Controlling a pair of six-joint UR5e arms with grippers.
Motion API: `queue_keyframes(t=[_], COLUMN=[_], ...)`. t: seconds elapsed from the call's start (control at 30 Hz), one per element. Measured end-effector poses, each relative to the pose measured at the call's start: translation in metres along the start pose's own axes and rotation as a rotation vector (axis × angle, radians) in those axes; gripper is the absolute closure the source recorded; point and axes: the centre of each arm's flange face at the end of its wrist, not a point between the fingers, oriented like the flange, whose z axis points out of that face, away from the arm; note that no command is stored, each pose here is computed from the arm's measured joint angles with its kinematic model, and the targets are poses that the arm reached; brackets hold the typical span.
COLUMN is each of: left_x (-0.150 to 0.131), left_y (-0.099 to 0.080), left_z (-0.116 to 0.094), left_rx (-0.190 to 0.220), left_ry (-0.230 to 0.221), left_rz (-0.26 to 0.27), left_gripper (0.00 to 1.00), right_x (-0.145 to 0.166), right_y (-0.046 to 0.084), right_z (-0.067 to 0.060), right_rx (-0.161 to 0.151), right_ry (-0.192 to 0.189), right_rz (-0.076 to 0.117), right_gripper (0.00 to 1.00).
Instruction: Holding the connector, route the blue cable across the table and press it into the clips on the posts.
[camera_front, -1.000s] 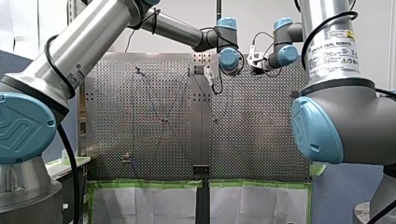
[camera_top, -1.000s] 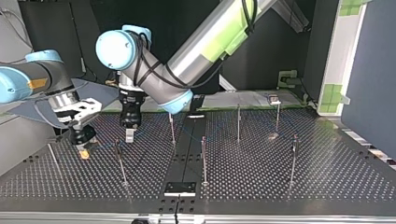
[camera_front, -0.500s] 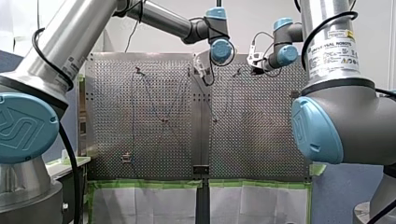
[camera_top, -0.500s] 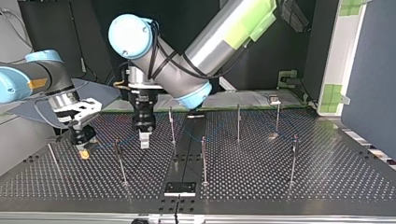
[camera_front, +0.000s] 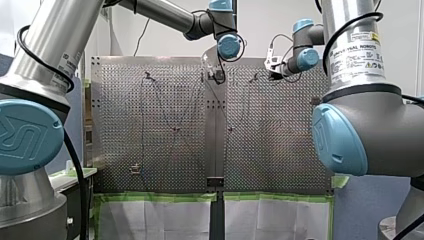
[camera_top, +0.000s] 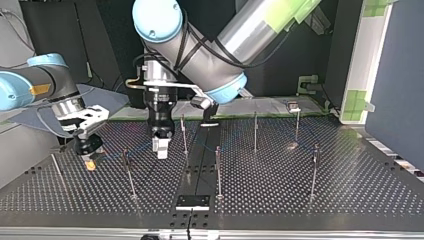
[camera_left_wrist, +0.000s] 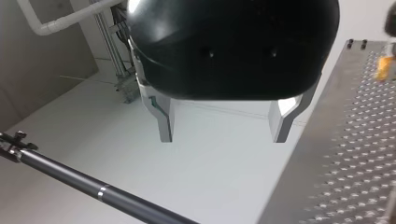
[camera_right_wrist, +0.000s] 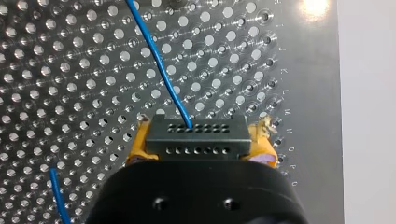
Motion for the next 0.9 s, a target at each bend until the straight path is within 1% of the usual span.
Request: queue_keyframes(t=[0.17, 0.37, 0.47, 0.63, 0.9], left_x=[0.039, 0.085, 0.103, 0.12, 0.137], left_y=[0.009, 0.027, 0.036, 0.048, 0.065], left_z=[-0.01, -0.02, -0.026, -0.036, -0.051], left_rx=[0.014, 0.006, 0.001, 0.001, 0.0], left_ry=[0.034, 0.072, 0.085, 0.091, 0.091], left_rz=[-0.012, -0.006, -0.005, -0.005, -0.005], left_gripper=[0.0, 0.0, 0.0, 0.0, 0.0], right_x=[0.0, 0.0, 0.0, 0.0, 0.0], right_y=[0.0, 0.0, 0.0, 0.0, 0.0], right_z=[0.0, 0.0, 0.0, 0.0, 0.0], right_rx=[0.0, 0.0, 0.0, 0.0, 0.0], right_ry=[0.0, 0.0, 0.0, 0.0, 0.0], right_rz=[0.0, 0.0, 0.0, 0.0, 0.0], right_gripper=[1.0, 1.0, 1.0, 1.0, 1.0])
